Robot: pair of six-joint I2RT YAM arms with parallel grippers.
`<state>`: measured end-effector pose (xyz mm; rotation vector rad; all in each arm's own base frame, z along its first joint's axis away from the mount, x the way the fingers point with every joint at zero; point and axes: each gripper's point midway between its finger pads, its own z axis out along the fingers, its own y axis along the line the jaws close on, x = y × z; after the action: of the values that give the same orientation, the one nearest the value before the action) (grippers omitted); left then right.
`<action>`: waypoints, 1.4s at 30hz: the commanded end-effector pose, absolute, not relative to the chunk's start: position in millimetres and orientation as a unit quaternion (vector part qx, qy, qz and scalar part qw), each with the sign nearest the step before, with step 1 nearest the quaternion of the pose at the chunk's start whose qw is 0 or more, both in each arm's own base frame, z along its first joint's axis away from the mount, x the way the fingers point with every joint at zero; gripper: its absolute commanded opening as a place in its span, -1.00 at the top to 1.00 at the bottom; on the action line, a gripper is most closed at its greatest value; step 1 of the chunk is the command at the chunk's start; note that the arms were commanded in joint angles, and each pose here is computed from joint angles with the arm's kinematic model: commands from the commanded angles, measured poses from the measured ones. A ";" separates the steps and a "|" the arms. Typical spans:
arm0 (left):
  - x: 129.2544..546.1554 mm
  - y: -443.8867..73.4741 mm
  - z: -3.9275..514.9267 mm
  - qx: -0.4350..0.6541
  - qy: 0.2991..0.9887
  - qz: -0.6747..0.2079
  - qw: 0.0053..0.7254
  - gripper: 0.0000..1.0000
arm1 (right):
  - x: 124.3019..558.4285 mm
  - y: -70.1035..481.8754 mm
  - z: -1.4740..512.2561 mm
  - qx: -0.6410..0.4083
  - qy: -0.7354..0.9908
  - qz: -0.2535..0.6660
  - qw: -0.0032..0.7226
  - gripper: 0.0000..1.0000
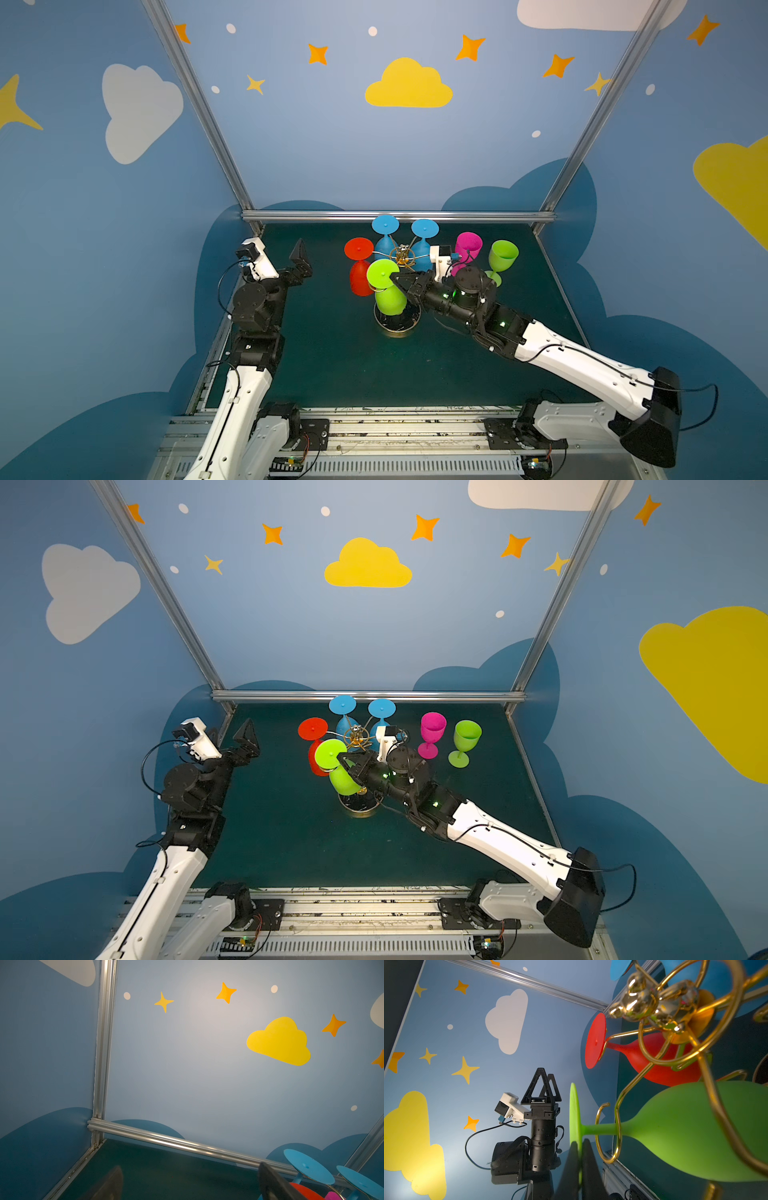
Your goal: Take the wine glass off the wine glass rack
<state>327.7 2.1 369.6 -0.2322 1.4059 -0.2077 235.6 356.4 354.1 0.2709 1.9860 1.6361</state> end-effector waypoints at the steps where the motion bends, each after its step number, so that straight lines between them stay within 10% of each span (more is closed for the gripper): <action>1: 324.5 3.4 372.3 -0.106 0.638 -0.088 0.757 -0.99 | 240.9 355.3 385.8 0.100 0.711 0.630 0.296 1.00; 21: 285.1 -22.4 374.9 -0.116 0.702 -0.209 0.670 -0.92 | 236.1 365.3 385.9 0.072 0.718 0.630 0.289 1.00; 42: 231.7 -128.5 402.8 0.017 0.712 -0.597 0.369 -0.06 | 232.0 366.7 391.3 0.022 0.717 0.632 0.294 1.00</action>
<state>249.4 -115.5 389.4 -0.0693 1.8386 -1.3923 232.2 368.5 356.3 0.1137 2.0200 1.6344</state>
